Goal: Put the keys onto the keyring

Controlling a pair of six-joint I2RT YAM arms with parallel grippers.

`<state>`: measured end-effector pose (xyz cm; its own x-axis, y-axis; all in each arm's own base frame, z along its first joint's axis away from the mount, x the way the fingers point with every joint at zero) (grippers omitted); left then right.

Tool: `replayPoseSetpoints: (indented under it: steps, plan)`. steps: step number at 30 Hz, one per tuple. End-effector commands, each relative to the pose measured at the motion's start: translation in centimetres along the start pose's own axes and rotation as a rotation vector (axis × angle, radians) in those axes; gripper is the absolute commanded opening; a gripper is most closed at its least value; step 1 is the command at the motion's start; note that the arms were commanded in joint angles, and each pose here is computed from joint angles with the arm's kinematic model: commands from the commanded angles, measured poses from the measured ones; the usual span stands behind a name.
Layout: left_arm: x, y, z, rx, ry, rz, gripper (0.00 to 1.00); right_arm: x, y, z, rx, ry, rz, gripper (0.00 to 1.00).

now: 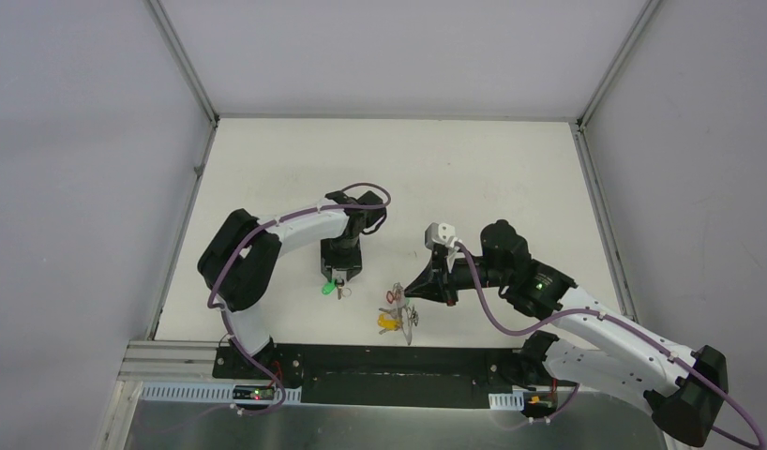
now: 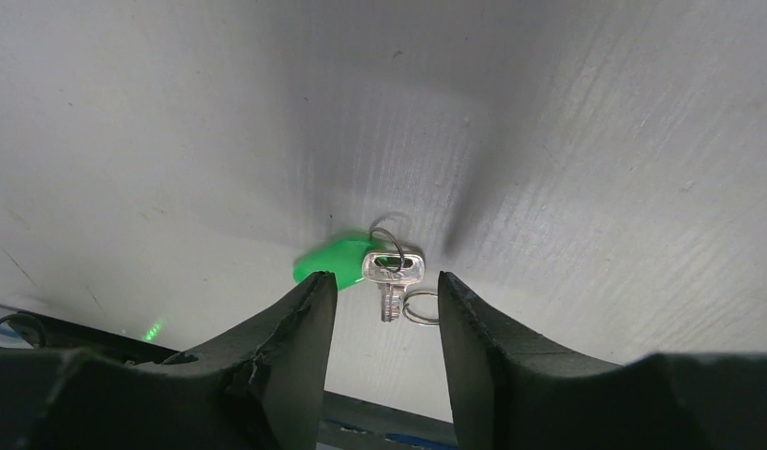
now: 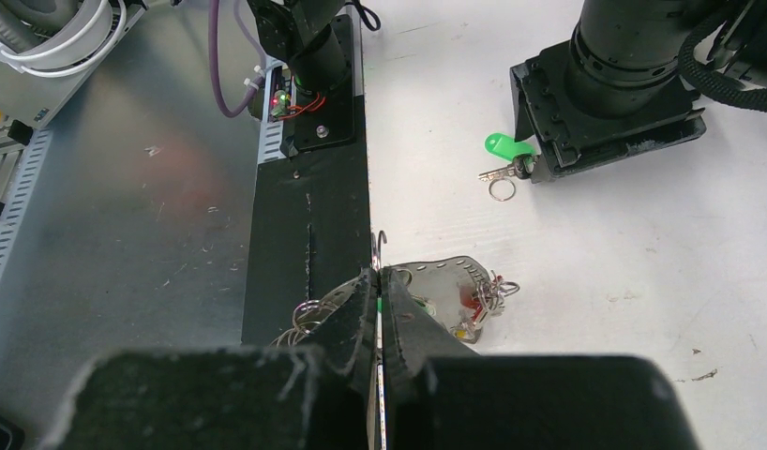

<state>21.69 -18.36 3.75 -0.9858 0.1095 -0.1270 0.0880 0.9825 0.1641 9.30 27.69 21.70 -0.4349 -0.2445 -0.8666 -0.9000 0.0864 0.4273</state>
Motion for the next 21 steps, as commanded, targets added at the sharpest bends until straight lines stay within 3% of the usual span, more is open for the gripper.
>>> replayPoseSetpoints:
  steps: [1,8,17,21]
  plan:
    - [-1.11,0.42,-0.44,-0.031,-0.028,-0.005,0.44,-1.81,0.62,0.17,-0.029,-0.065,-0.048,0.0]
    - [-1.54,0.39,-0.02,-0.042,-0.023,0.033,0.4,-1.68,0.55,0.22,-0.027,-0.064,-0.039,0.0]
    - [-1.8,0.42,0.29,-0.047,-0.015,0.048,0.18,-1.6,0.48,0.32,-0.028,-0.061,-0.035,0.0]
    - [-1.83,0.5,0.1,-0.046,-0.018,0.055,0.0,-1.64,0.5,0.35,-0.031,-0.062,-0.036,0.0]
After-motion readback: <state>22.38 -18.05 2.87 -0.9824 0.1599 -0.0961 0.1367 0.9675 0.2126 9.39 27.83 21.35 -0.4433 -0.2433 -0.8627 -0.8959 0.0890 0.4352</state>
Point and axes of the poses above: each gripper's point midway between its finger pads, its own z axis out along the fingers, its own y axis along the line the jaws close on, x = y × z, the point moved 1 cm from there along -z, back along the fingers, and after that the axes turned 13 degrees about z, right-handed, at the moved point
